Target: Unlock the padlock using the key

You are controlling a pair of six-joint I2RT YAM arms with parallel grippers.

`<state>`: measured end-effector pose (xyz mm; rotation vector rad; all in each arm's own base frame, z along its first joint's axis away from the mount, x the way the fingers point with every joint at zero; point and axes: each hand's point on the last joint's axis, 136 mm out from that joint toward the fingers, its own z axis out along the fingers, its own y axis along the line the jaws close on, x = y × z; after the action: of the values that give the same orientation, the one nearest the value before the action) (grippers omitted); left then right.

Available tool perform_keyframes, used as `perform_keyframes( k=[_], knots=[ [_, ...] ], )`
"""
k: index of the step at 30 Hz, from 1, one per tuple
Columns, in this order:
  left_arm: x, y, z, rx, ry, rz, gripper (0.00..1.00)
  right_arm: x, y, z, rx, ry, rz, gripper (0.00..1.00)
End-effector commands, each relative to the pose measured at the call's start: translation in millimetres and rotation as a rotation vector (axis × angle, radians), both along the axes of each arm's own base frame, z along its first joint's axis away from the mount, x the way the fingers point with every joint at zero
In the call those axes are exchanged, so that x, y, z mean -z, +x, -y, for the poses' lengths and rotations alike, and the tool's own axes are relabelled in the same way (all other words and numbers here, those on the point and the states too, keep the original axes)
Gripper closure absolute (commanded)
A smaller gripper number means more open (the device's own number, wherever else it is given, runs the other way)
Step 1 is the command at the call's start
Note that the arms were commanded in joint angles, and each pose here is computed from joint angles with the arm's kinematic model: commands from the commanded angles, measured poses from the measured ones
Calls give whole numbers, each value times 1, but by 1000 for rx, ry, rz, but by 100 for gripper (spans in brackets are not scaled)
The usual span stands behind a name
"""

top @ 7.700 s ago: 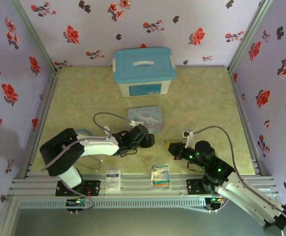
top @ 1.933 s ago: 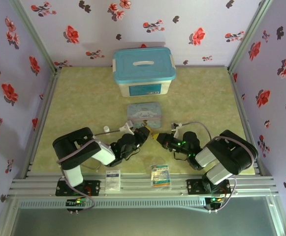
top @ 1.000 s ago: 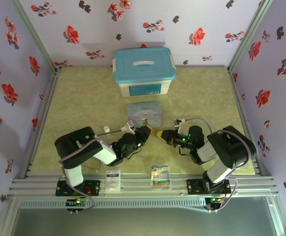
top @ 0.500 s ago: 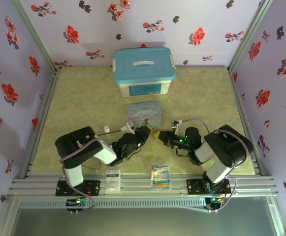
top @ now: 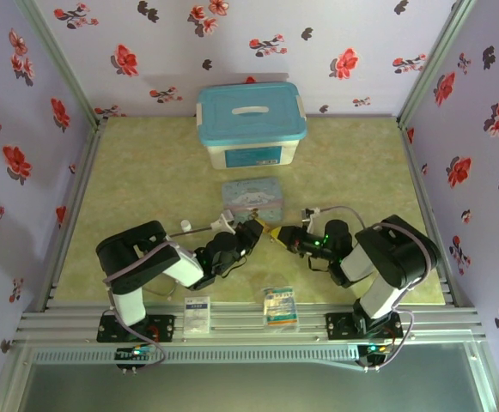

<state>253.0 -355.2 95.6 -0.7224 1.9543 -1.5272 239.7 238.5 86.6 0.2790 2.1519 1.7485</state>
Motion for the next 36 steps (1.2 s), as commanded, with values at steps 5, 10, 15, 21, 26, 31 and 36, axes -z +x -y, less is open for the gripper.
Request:
perform_keyframes(
  k=[5,10,15,21,26,31,36],
  knots=[
    [-23,-14,26,104,-98,43,100,11,10,2,36,-11,-40,100],
    [-24,-12,24,94,-94,49,100,-2,9,2,72,2,-4,100],
    [-20,-9,20,64,-75,55,100,1,0,16,158,-25,0,100],
    [-17,-2,17,11,-82,44,100,25,-11,30,297,-159,-36,100],
    [-19,0,17,-13,-80,54,100,12,-15,38,392,-210,19,100],
    [1,1,7,-34,3,41,93,-1,-26,56,383,-316,87,100],
    [18,-5,11,-2,44,20,100,-12,-35,73,373,-286,113,100]
  ],
)
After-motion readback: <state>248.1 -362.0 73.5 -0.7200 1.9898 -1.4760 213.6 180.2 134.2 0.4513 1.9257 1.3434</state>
